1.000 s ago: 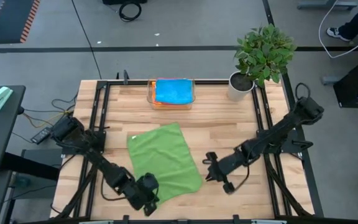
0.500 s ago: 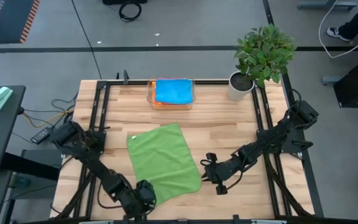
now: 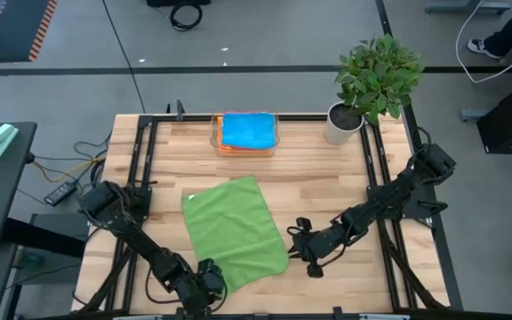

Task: Fold microfiber towels
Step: Fold the green microfiber towel

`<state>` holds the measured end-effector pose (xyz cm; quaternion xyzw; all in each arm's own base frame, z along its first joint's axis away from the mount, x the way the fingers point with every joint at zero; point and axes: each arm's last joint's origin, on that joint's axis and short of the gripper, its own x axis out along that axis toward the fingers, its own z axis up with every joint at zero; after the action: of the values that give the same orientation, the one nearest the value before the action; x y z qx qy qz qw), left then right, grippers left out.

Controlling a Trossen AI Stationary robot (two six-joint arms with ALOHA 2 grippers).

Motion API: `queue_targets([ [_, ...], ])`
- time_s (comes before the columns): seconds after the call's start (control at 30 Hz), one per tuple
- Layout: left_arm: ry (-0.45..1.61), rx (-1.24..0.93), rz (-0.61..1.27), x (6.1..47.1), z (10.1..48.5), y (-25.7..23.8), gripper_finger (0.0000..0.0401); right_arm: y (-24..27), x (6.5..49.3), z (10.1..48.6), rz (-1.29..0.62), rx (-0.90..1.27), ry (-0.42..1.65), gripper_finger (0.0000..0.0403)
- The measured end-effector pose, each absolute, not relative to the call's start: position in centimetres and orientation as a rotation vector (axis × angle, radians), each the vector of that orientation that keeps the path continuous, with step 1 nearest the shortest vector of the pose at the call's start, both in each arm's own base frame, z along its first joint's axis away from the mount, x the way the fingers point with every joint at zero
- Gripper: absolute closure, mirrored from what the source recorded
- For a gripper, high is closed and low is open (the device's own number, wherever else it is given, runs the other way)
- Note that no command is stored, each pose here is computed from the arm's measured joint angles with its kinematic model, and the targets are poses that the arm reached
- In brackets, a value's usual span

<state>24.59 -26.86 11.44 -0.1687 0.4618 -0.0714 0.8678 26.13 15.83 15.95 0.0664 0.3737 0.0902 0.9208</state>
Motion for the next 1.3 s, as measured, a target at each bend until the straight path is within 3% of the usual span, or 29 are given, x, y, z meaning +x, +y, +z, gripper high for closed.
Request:
queue_targets([
  [0.2, 1.002, -0.410, -0.084, 24.7, 11.2, -26.4, 0.0387, 18.2, 24.9, 14.6, 0.319, -0.109, 0.769, 0.0322],
  [0.47, 0.900, -0.547, -0.077, 25.9, 16.2, -25.1, 0.0394, 21.6, 25.6, 12.1, 0.372, -0.064, 0.724, 0.0288],
  [0.7, 0.848, -0.580, 0.024, 26.9, 18.4, -22.3, 0.0395, 24.4, 28.5, 11.7, 0.304, -0.070, 0.686, 0.0295],
  [1.0, 0.939, -0.555, 0.197, 27.3, 17.9, -19.2, 0.0395, 25.8, 28.2, 13.6, 0.031, -0.123, 0.764, 0.0296],
  [1.1, 1.019, -0.520, 0.294, 26.8, 17.3, -18.2, 0.0397, 25.1, 27.5, 13.4, -0.085, 0.000, 0.826, 0.0296],
  [1.3, 1.157, -0.467, 0.493, 25.2, 16.6, -16.6, 0.0395, 23.9, 28.3, 13.1, -0.096, 0.214, 0.939, 0.0296],
])
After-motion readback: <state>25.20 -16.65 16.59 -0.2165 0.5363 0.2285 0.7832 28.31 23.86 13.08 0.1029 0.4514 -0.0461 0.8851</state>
